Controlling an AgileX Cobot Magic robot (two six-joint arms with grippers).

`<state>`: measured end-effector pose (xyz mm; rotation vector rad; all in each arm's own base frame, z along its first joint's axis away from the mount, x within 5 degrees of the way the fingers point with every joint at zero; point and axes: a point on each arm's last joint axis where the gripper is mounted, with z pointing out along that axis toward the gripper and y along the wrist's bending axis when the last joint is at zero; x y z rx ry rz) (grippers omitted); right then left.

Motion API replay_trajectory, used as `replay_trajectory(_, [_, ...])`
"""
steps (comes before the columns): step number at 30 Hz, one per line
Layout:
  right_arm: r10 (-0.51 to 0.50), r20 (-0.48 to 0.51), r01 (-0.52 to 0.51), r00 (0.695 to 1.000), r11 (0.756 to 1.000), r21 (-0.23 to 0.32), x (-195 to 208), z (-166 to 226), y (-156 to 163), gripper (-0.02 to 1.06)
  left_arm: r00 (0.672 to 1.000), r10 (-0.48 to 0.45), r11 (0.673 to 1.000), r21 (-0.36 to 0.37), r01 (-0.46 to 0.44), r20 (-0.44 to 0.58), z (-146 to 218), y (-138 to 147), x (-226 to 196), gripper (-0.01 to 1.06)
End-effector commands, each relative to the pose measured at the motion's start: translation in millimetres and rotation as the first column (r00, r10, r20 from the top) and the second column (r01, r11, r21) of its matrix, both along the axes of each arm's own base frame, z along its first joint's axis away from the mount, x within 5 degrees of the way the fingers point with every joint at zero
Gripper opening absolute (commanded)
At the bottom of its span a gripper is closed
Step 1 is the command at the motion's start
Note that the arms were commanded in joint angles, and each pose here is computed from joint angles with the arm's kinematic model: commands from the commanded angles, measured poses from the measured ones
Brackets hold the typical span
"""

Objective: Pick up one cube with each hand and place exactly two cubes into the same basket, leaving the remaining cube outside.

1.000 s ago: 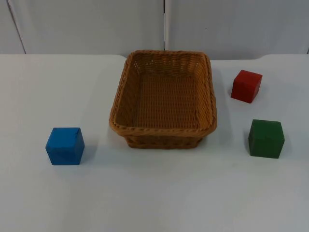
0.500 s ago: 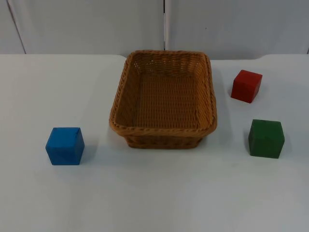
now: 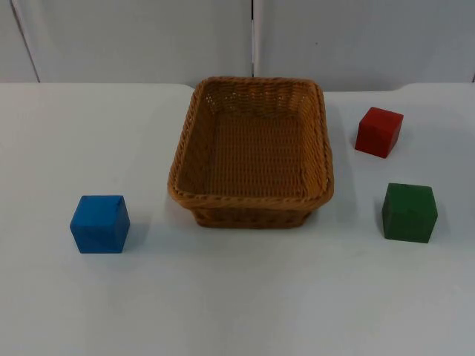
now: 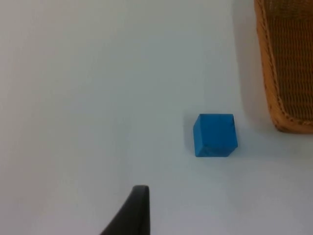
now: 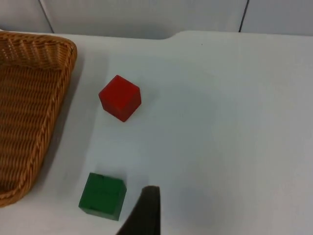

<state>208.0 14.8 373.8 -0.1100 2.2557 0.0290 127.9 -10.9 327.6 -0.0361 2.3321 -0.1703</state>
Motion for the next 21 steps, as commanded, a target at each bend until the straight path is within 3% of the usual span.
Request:
replay_trajectory(1, [0.017, 0.011, -0.017, 1.0, 1.0, -0.016, 22.4, 5.5, 2.2, 0.85, 1.0, 0.005, 1.0, -0.012, -0.005, -0.008, 0.6, -0.5, 14.1, 1.05])
replay_trajectory(17, [0.083, -0.052, -0.086, 0.995, 0.994, -0.063, 123.3, 0.6, 11.2, 0.85, 0.995, -0.015, 1.0, 0.005, 0.016, -0.094, 2.8, -1.3, 74.7, 1.05])
replay_trajectory(21, [0.173, -0.066, -0.178, 0.983, 0.981, -0.076, 160.4, -3.7, 19.0, 0.85, 0.988, -0.033, 0.999, -0.023, 0.03, -0.15, -6.5, -4.3, 95.5, 1.05])
